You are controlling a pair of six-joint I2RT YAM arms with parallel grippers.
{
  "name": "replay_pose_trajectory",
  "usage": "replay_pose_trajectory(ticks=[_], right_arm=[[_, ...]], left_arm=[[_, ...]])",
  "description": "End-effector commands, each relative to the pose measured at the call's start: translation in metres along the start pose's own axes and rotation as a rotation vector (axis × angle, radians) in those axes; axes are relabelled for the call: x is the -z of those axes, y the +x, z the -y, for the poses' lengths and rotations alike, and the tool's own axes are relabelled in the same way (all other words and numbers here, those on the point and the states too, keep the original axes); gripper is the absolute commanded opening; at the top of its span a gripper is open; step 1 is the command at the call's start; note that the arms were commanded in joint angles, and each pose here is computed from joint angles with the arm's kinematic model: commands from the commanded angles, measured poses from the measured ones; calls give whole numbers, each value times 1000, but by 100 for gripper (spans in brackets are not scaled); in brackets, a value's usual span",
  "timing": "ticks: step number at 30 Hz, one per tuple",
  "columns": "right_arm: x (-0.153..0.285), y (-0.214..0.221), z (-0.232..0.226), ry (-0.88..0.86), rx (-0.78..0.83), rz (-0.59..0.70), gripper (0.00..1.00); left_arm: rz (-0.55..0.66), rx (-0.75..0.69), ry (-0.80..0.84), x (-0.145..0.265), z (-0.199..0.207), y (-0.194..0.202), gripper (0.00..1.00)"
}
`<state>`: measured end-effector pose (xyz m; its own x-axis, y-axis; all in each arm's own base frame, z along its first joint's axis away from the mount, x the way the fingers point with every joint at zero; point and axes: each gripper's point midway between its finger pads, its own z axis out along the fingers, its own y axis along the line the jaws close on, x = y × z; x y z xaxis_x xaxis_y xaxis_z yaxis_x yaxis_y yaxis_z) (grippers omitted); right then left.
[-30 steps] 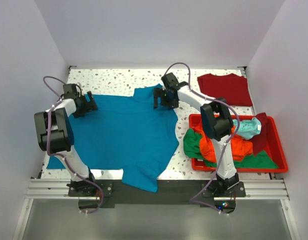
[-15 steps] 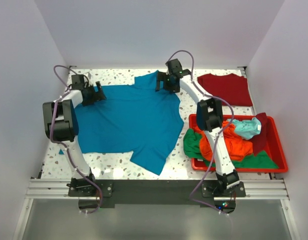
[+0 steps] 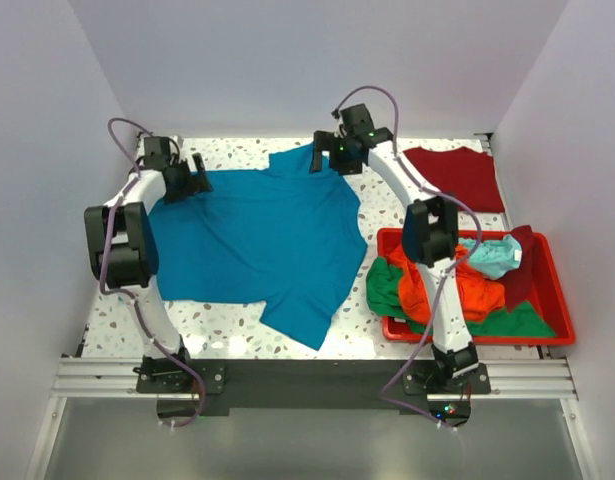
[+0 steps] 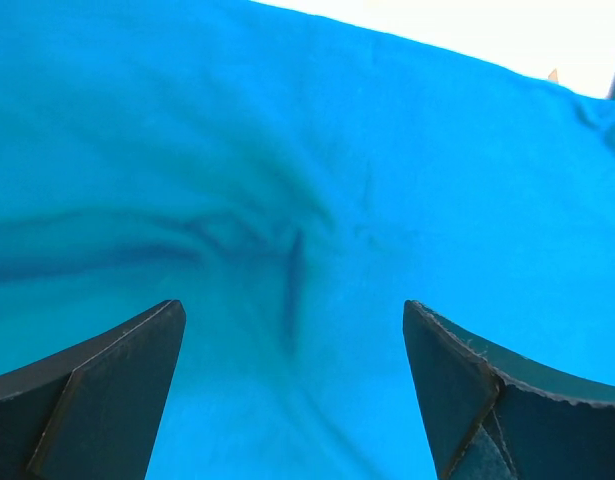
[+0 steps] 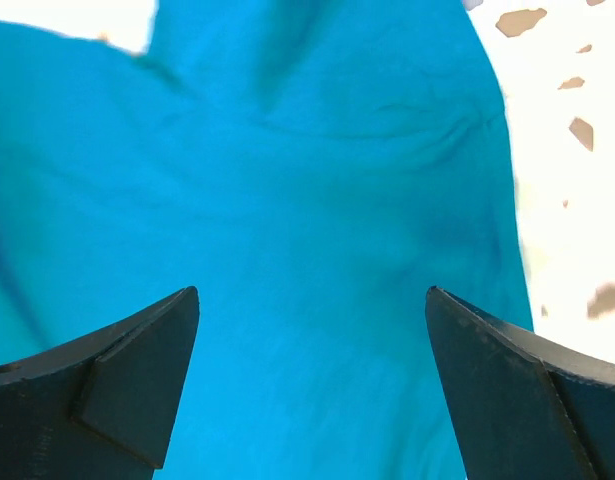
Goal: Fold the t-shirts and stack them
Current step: Flatten the tshirt out
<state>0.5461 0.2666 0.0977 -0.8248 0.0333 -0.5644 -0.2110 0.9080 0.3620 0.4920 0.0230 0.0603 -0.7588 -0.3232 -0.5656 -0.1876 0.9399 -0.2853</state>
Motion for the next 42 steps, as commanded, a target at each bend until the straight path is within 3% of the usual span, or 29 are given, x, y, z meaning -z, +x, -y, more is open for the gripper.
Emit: replay_pose_trajectory(ticks=[1,10,23,33,42], right_arm=[[83,-33,-43,-82,58,113,99],[61,60,-55,-116,-31,-78,97],[2,113,-16,-16,-96,-236,96],[-22,107,34,181,-74,-221,96],[-47,73,58,239,-56,-182,97]], left_arm=[[113,-2,-66,54,-1,-27,96],[65,58,-85,51,-37,9,96],[-30,92,-78,6,-48,28,96],[-110,104,-78,-32,-65,29,96],[-54,76,62,-56,-41,-2,96]])
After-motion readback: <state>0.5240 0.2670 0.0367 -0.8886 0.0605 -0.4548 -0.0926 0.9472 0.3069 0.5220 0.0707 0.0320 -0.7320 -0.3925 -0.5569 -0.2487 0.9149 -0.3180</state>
